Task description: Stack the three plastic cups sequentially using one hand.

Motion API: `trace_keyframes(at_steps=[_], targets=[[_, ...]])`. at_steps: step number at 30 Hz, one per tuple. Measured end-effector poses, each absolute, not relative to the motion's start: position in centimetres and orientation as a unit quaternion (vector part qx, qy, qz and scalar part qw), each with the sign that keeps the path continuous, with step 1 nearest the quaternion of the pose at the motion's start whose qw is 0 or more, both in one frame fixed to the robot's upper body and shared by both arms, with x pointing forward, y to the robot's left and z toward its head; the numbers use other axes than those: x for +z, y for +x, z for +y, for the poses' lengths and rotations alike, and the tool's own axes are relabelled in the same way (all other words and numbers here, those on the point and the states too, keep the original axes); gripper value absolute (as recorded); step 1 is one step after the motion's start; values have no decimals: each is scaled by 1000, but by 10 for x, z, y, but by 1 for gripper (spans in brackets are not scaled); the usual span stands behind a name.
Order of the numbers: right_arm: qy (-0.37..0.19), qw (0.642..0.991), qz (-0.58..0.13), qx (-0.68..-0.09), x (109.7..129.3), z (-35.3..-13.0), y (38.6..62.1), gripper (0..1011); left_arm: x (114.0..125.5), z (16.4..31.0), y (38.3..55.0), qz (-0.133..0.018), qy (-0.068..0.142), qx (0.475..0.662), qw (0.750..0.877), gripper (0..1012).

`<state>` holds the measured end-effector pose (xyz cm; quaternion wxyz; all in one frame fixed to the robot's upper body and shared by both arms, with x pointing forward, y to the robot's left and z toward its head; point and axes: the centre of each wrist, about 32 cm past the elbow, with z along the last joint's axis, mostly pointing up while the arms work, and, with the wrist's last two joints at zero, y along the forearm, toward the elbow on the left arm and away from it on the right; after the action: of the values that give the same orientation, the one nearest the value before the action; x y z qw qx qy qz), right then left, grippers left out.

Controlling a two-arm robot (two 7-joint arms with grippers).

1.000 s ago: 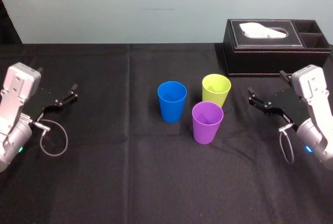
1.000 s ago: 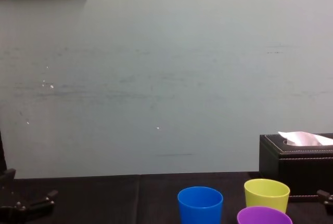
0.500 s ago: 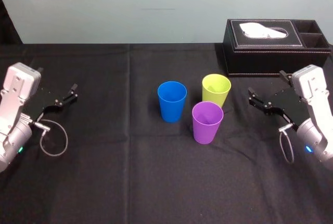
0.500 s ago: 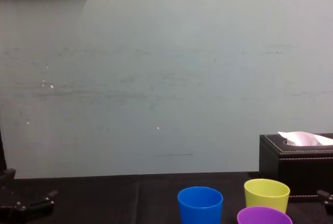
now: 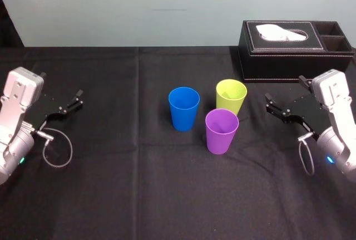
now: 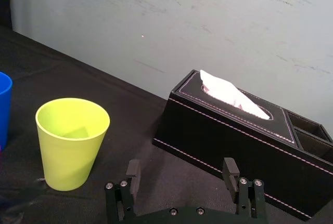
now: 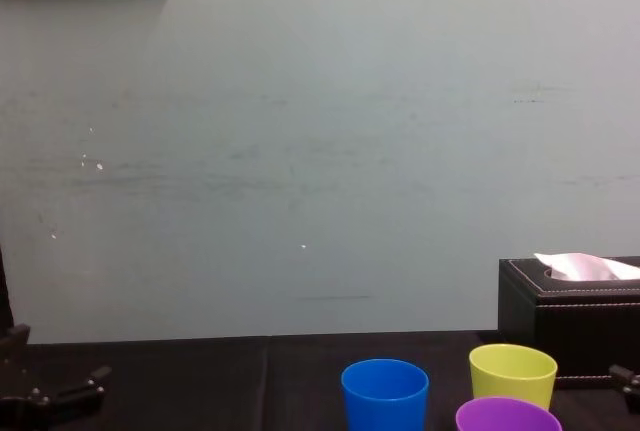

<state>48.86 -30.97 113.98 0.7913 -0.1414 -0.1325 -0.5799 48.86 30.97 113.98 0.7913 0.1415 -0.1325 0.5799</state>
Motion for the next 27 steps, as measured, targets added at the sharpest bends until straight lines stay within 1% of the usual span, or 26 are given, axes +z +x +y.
trace_keyframes(at_steps=[7, 13, 20, 27], targets=[[-129, 798, -140, -572, 1144, -308, 489, 1004, 1140, 310, 489, -132, 142, 580, 791, 1011], [-120, 803, -139, -567, 1149, -310, 481, 1004, 1140, 310, 489, -132, 142, 580, 791, 1011], [-107, 827, -100, -543, 1148, -318, 453, 1004, 1140, 310, 489, -132, 142, 580, 791, 1012], [-101, 847, -68, -517, 1146, -318, 428, 1004, 1140, 310, 489, -132, 142, 580, 791, 1011]])
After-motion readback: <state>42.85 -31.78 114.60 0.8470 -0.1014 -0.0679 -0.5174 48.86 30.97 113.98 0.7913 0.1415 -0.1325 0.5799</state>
